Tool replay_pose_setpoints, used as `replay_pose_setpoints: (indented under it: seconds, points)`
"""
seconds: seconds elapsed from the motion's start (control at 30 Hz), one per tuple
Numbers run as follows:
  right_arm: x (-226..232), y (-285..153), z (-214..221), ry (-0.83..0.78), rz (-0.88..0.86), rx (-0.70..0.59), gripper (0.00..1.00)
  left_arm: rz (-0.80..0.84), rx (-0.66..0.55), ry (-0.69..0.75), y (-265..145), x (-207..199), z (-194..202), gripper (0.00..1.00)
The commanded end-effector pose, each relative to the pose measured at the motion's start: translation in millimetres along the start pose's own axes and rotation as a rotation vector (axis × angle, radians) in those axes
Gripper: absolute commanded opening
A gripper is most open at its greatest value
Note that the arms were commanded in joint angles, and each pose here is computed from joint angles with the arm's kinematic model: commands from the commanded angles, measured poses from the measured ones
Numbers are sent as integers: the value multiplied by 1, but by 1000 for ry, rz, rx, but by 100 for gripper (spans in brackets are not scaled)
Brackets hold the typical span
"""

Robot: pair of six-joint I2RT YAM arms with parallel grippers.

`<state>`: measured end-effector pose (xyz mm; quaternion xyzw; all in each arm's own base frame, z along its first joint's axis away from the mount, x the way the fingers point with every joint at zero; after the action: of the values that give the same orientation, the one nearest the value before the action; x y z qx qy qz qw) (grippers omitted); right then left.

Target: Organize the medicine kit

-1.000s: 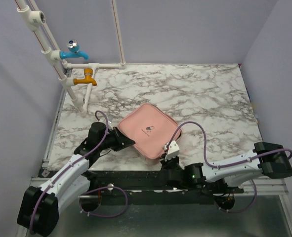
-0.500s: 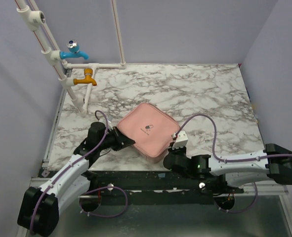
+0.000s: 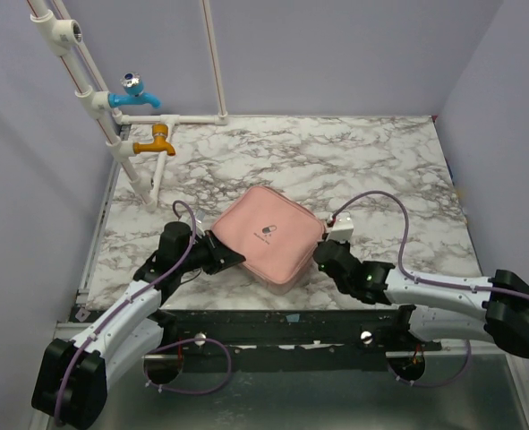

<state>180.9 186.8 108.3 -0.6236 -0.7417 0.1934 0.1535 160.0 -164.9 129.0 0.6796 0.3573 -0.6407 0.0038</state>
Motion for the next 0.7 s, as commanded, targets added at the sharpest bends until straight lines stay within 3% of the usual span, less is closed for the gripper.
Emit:
replay_pose_setpoints:
  seconds: [0.0,0.47,0.67]
  points:
    - [-16,18,-26,50,106,-68,1,86,62,104,-4,-7,8,0]
    - [-50,51,-62,100,170,-85,1,102,79,93,-2,-3,12,0]
    - [-51,50,-54,104,151,-53,1,109,79,100,-3,-5,11,0]
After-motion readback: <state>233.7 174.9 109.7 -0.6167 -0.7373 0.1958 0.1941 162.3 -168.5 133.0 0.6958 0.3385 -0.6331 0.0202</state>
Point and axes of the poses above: each gripper's point midway between its finger pads, its own y axis out along the fingers, its own x axis along the line the jaws close on, z = x × y, the point moved 5 cm from there along -y, back along the fingers, and after that the axes turned 4 degrees about -y, right-handed, at the moved point
